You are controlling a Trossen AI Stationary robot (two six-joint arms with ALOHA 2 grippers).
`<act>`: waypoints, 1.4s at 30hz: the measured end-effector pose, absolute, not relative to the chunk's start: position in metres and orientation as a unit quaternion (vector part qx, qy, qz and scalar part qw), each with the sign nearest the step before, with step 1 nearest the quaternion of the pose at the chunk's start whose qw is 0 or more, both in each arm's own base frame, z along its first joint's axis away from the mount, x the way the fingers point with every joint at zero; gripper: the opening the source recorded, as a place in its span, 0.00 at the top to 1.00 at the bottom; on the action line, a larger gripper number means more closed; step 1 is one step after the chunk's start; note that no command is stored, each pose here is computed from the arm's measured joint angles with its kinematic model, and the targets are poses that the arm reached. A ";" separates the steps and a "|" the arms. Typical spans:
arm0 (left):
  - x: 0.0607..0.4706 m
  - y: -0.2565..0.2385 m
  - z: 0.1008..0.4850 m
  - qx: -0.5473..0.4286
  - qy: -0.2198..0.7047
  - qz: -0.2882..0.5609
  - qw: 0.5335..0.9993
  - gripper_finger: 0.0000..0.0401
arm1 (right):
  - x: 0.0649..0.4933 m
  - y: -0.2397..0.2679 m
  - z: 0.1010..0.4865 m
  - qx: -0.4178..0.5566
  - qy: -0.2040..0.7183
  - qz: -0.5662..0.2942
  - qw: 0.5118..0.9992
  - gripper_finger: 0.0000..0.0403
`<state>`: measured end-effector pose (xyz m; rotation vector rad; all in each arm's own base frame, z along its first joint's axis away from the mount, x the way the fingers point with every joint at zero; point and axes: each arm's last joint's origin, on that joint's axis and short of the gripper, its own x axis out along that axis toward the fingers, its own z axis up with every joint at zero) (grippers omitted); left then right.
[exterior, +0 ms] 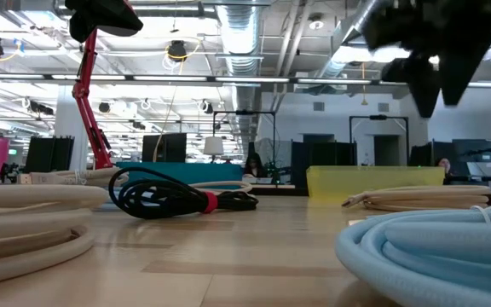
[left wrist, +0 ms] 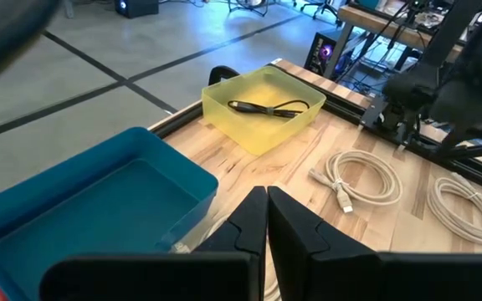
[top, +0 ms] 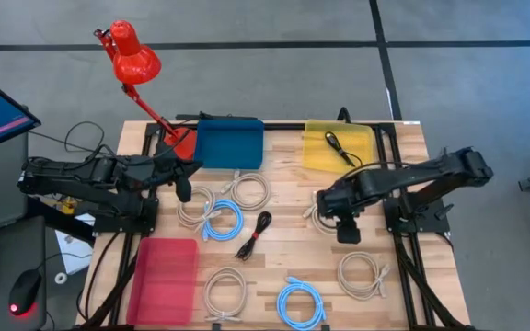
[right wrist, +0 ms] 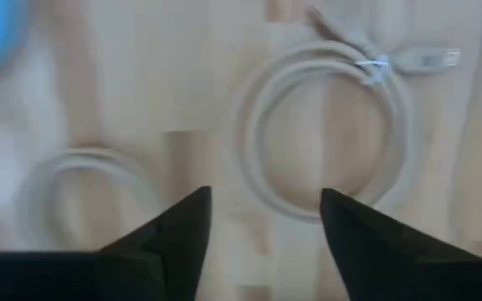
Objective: Pick & Place USB Port
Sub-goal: Put the brown display cable into the blue bin
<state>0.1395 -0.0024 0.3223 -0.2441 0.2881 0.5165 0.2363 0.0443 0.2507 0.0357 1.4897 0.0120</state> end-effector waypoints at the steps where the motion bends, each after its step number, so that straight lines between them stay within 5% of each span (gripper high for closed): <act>1: 0.140 -0.002 0.322 -0.120 0.142 0.254 0.949 0.97 | 0.238 0.044 0.245 0.006 0.683 0.004 0.730 0.42; 10: 0.140 -0.002 0.322 -0.120 0.142 0.254 0.949 0.97 | 0.243 0.041 0.189 -0.003 0.708 0.004 0.706 0.48; 27: 0.140 -0.002 0.321 -0.117 0.144 0.254 0.949 0.97 | 0.231 0.046 0.141 0.046 0.721 0.024 0.691 0.60; 35: 0.140 -0.002 0.321 -0.118 0.144 0.254 0.949 0.97 | 0.229 0.046 0.138 0.053 0.721 0.018 0.691 0.94; 42: 0.140 -0.002 0.321 -0.118 0.144 0.254 0.949 0.97 | 0.239 0.047 0.162 0.062 0.672 0.028 0.737 0.94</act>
